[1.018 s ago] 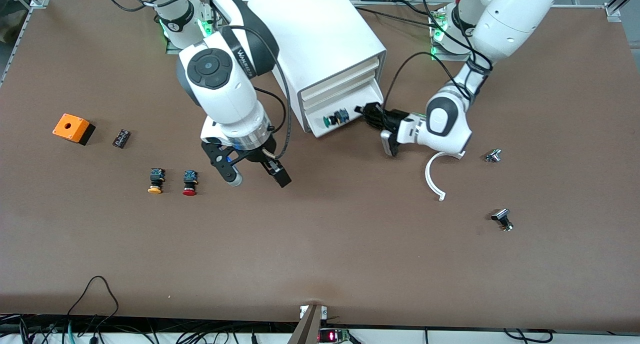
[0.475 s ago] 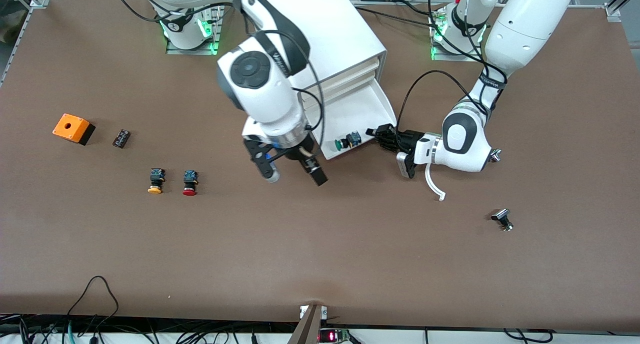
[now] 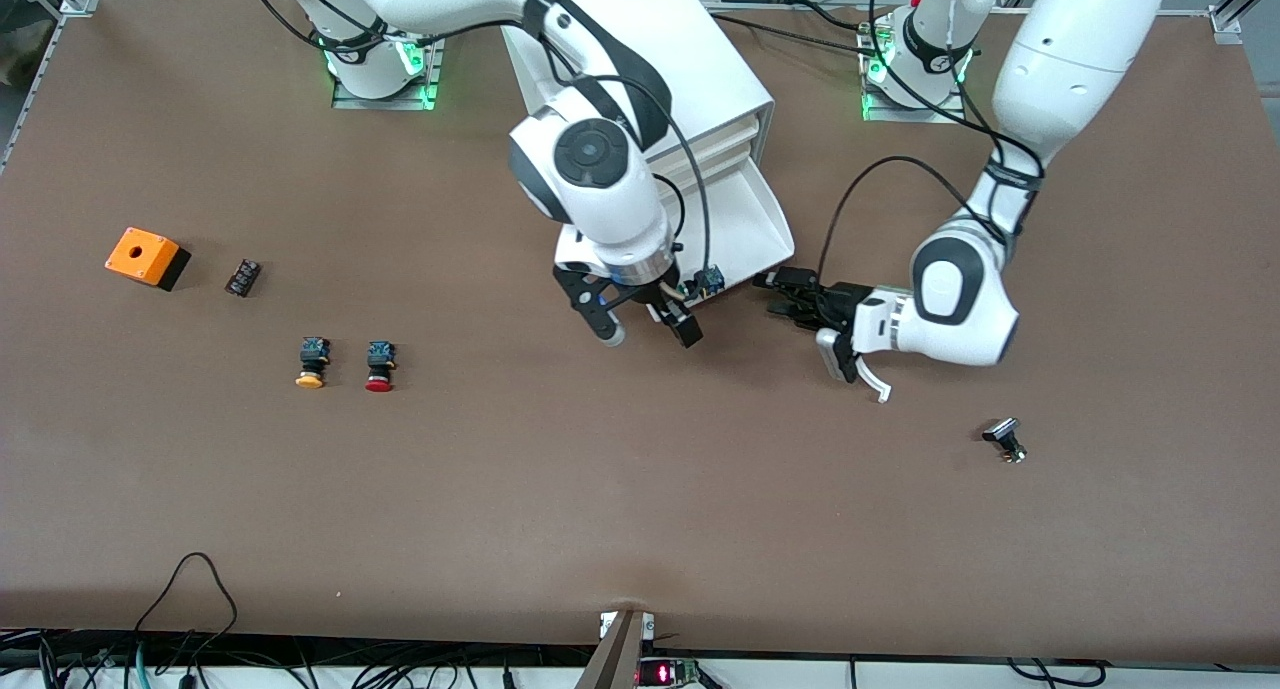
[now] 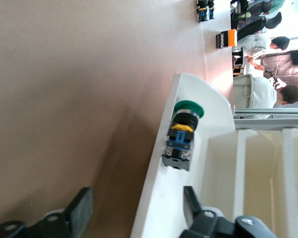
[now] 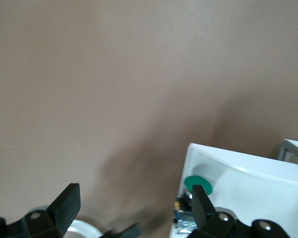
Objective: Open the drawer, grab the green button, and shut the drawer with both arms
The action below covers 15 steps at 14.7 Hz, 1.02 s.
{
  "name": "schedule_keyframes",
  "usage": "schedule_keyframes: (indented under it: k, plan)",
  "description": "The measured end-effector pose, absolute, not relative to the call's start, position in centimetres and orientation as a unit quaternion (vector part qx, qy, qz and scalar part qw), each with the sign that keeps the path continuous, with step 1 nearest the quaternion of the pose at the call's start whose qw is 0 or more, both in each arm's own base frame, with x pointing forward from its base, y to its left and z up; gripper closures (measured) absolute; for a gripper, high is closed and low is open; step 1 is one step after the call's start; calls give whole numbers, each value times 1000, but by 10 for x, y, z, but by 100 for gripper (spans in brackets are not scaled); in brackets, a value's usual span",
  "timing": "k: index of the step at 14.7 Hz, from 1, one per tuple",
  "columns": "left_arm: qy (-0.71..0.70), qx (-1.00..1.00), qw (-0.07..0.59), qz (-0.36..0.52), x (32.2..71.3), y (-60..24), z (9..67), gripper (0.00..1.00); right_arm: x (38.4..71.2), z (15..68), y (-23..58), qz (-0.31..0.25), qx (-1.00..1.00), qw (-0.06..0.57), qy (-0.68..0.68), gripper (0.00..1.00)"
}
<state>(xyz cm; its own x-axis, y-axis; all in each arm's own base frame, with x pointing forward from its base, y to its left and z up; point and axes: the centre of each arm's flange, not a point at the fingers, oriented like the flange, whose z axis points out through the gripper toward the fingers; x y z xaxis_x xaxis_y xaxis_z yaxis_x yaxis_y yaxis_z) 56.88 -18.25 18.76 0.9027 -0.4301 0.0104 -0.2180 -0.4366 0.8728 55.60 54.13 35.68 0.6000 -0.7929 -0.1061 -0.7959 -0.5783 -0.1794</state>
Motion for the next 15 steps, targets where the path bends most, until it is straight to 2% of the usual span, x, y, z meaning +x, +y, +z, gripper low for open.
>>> schedule_keyframes:
  k: [1,2,5,9,11,15]
  plan:
    - [-190,844,487,-122,577,-178,200,2,550,343,546,12,-895,90,437,0]
    - [-186,849,475,-138,585,-174,215,0,544,331,549,18,-902,75,424,0]
    - [-178,874,413,-185,610,-167,263,0,529,315,557,30,-921,44,385,0]
    - [-144,910,316,-225,632,-160,323,0,498,303,583,37,-934,32,353,0]
    - [-127,926,268,-234,637,-158,340,0,488,291,596,36,-936,35,347,0]
    - [-138,943,197,-231,639,-162,351,0,488,274,603,32,-934,47,354,0]
